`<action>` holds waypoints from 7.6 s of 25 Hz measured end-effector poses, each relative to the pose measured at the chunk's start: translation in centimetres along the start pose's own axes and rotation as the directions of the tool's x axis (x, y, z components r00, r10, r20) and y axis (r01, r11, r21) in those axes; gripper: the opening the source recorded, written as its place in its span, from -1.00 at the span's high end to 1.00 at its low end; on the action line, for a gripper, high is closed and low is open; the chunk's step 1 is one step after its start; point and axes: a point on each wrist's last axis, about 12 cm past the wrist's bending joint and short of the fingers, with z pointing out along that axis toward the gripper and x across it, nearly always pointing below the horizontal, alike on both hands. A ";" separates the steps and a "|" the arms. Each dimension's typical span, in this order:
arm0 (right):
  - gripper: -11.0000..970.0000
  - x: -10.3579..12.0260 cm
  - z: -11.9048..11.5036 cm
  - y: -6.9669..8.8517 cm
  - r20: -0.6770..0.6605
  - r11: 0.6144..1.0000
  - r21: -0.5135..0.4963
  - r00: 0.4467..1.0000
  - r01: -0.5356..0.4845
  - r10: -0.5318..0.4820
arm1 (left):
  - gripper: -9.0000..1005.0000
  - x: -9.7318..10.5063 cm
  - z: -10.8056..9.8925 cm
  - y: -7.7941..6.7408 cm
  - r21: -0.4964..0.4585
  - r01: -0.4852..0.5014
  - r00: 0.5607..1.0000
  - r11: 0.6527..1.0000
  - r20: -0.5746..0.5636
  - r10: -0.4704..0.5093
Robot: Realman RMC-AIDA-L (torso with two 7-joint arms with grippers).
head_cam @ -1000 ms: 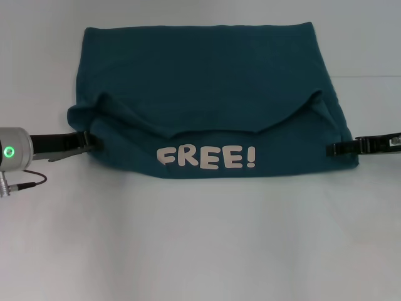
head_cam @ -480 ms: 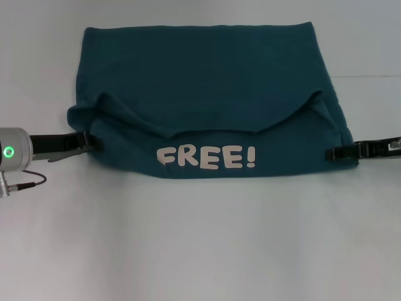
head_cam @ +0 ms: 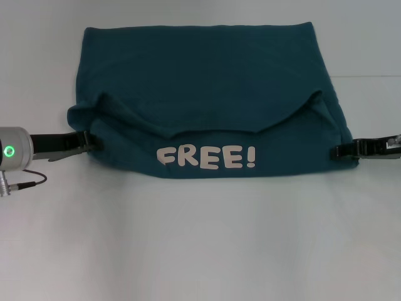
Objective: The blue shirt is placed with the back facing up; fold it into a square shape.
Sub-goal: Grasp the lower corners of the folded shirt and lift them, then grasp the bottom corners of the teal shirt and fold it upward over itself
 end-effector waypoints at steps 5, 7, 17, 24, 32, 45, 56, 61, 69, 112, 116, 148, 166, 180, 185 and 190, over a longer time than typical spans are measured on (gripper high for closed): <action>-0.06 -0.2 -0.3 -0.2 0.009 1.000 0.002 1.000 -0.011 0.011 | 0.86 0.0 -0.1 0.0 -0.001 0.002 1.000 1.000 0.004 -0.002; 0.03 -0.3 -0.3 -0.2 0.009 1.000 0.002 1.000 -0.013 0.013 | 0.86 -0.1 -0.1 0.0 -0.001 0.001 1.000 1.000 0.005 -0.001; 0.73 -0.2 -0.2 -0.1 0.002 1.000 -0.002 1.000 -0.009 0.009 | 0.84 -0.1 -0.1 0.1 -0.003 0.002 1.000 1.000 0.007 -0.002; 0.97 -0.2 -0.9 -0.2 -0.017 0.999 -0.031 1.000 -0.018 0.018 | 0.83 -0.1 -0.3 0.0 0.009 -0.004 1.000 1.000 -0.006 0.004; 0.97 -0.3 -3.3 -0.7 -0.080 0.994 -0.103 0.996 -0.047 0.039 | 0.82 0.5 -2.1 -0.1 0.067 -0.028 0.991 0.997 -0.126 0.037; 0.98 2.9 -6.3 -0.7 -0.331 0.981 -0.169 0.943 -0.098 0.037 | 0.81 3.5 -7.1 0.6 0.112 -0.040 0.917 0.993 -0.390 0.081; 0.98 6.4 -7.3 0.1 -0.505 0.952 -0.249 0.862 -0.177 0.028 | 0.79 5.8 -9.6 1.0 0.147 -0.009 0.835 0.989 -0.543 0.088; 0.98 7.4 -7.6 -0.2 -0.536 0.950 -0.240 0.843 -0.199 0.041 | 0.78 6.4 -10.0 1.0 0.155 -0.017 0.800 0.988 -0.590 0.107; 0.98 7.8 -7.7 -0.4 -0.522 0.942 -0.252 0.851 -0.222 0.061 | 0.77 6.2 -9.9 0.8 0.183 -0.038 0.785 0.982 -0.603 0.142; 0.98 -6.0 0.3 2.1 0.311 0.984 -0.037 0.934 -0.175 0.178 | 0.71 -6.3 -0.4 -3.0 -0.164 -0.040 0.997 0.986 -0.067 0.030; 0.98 -6.6 0.4 2.5 0.324 0.985 -0.037 0.931 -0.167 0.170 | 0.71 -6.4 -0.5 -2.8 -0.169 -0.015 0.998 0.986 -0.058 0.006; 0.98 -8.3 0.8 3.5 0.368 0.990 -0.001 0.920 -0.144 0.134 | 0.66 -7.5 -0.4 -2.6 -0.206 -0.001 0.998 0.978 0.055 0.013; 0.98 -8.0 1.2 3.4 0.357 0.989 0.005 0.924 -0.150 0.138 | 0.64 -7.5 -0.4 -2.3 -0.220 -0.009 0.997 0.975 0.067 0.024; 0.98 -7.8 1.2 3.3 0.358 0.986 0.003 0.921 -0.165 0.153 | 0.62 -7.7 0.1 -2.6 -0.231 -0.026 0.996 0.973 0.080 0.046; 0.98 -7.7 1.1 3.1 0.358 0.986 0.003 0.921 -0.168 0.155 | 0.61 -7.9 0.2 -2.8 -0.231 -0.027 0.994 0.973 0.093 0.049; 0.96 -7.8 1.0 3.1 0.354 0.986 0.004 0.923 -0.165 0.153 | 0.61 -8.1 0.3 -2.8 -0.239 -0.024 0.991 0.971 0.119 0.054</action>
